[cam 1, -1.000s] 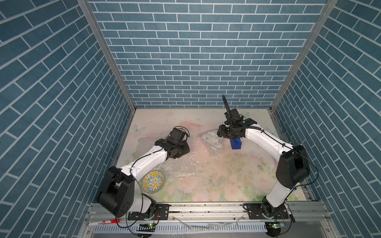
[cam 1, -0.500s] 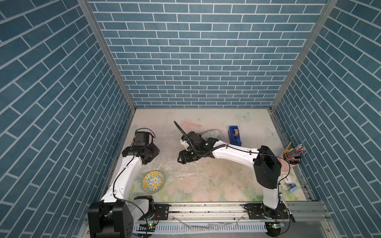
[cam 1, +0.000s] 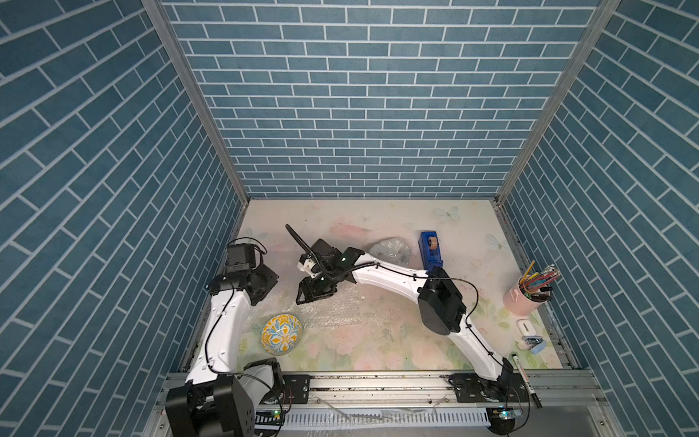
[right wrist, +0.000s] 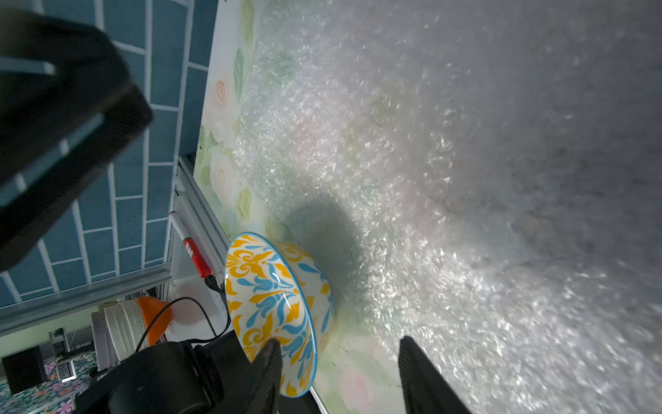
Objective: Wrap bowls in bubble wrap
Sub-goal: Pick up the bowl from the corner of the board, then move the bubble wrap to the center of the board, then place the bowl on the bubble wrap.
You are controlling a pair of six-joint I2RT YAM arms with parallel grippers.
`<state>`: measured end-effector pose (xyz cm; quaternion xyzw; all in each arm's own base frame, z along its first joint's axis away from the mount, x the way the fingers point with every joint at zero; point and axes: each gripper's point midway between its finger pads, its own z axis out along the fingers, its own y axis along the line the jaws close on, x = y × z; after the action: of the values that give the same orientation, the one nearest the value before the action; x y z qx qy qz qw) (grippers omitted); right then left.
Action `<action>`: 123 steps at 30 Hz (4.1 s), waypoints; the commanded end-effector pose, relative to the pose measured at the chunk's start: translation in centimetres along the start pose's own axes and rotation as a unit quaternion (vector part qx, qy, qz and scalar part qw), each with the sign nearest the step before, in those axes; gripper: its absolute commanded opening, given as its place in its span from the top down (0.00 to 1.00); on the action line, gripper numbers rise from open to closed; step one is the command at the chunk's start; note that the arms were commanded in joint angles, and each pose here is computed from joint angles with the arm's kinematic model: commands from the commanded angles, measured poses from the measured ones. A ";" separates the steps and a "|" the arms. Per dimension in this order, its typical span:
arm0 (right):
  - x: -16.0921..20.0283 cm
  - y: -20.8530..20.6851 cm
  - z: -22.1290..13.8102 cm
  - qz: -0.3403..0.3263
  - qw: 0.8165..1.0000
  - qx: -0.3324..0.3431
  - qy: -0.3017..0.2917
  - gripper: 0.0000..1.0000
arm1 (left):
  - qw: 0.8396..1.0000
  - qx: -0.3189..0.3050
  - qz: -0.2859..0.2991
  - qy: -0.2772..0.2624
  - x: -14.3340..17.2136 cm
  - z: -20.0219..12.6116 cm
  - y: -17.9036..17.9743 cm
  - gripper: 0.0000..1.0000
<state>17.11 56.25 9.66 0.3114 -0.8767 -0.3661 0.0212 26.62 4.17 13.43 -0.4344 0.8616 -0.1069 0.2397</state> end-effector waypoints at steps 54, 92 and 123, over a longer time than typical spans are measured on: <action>4.7 -10.5 -27.8 0.139 0.946 0.152 -0.250 1.00 | 0.988 0.098 0.064 0.101 9.2 5.9 -5.9 0.80; 4.2 -12.0 -22.0 0.182 0.955 0.138 -0.191 1.00 | 0.972 0.097 0.201 0.079 14.0 -2.5 -10.3 0.66; 13.0 -16.5 -16.2 0.215 0.940 0.246 -0.101 0.38 | 0.963 0.104 0.178 0.175 16.0 5.1 -11.0 0.91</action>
<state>20.91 34.26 10.88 0.1014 -0.9643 -0.2317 -0.0785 28.70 -14.57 8.75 -0.2266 0.9372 -0.2198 0.1480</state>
